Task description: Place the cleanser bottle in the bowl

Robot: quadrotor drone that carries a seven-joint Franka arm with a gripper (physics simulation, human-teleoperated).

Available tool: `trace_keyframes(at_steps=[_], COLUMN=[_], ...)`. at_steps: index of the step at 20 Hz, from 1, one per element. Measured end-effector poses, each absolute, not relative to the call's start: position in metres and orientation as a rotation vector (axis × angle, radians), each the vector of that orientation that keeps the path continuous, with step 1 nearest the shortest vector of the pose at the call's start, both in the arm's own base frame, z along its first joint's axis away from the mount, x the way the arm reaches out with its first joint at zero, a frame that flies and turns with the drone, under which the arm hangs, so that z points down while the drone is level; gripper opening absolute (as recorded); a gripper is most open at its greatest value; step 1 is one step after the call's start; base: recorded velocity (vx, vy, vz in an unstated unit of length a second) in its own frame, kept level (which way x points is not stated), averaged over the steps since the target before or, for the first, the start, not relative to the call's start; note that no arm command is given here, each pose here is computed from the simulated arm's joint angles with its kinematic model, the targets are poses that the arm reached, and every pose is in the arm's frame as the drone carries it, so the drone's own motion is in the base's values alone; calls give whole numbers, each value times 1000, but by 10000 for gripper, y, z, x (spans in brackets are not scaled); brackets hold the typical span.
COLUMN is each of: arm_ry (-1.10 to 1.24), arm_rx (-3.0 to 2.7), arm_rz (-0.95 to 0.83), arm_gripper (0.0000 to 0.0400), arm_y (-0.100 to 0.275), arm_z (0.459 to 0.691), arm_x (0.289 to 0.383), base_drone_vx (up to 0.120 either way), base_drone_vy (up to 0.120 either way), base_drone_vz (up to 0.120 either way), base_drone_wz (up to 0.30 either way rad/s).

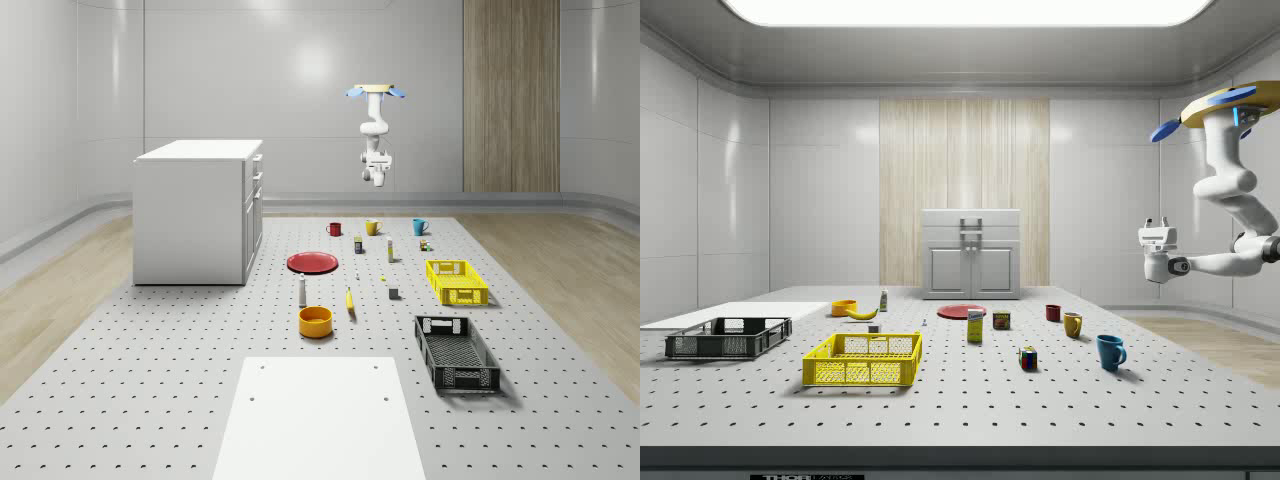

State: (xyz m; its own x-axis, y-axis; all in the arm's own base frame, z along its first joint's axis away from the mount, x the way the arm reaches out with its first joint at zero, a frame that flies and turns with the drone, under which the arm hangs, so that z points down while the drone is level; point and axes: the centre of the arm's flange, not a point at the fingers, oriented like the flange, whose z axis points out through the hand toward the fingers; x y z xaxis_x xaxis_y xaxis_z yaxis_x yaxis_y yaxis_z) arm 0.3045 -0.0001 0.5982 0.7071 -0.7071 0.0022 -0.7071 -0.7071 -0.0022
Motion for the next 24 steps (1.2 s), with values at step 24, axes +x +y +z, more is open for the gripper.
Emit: trace_keyframes(at_steps=[24], arm_ry=[1199], arm_rx=[-2895], arm_rz=[-32], arm_gripper=[400], arm_y=[0], arm_z=[6910], arm_x=[3037], base_drone_vx=[110], base_drone_vy=[-117], base_drone_vz=[0], base_drone_wz=[0])
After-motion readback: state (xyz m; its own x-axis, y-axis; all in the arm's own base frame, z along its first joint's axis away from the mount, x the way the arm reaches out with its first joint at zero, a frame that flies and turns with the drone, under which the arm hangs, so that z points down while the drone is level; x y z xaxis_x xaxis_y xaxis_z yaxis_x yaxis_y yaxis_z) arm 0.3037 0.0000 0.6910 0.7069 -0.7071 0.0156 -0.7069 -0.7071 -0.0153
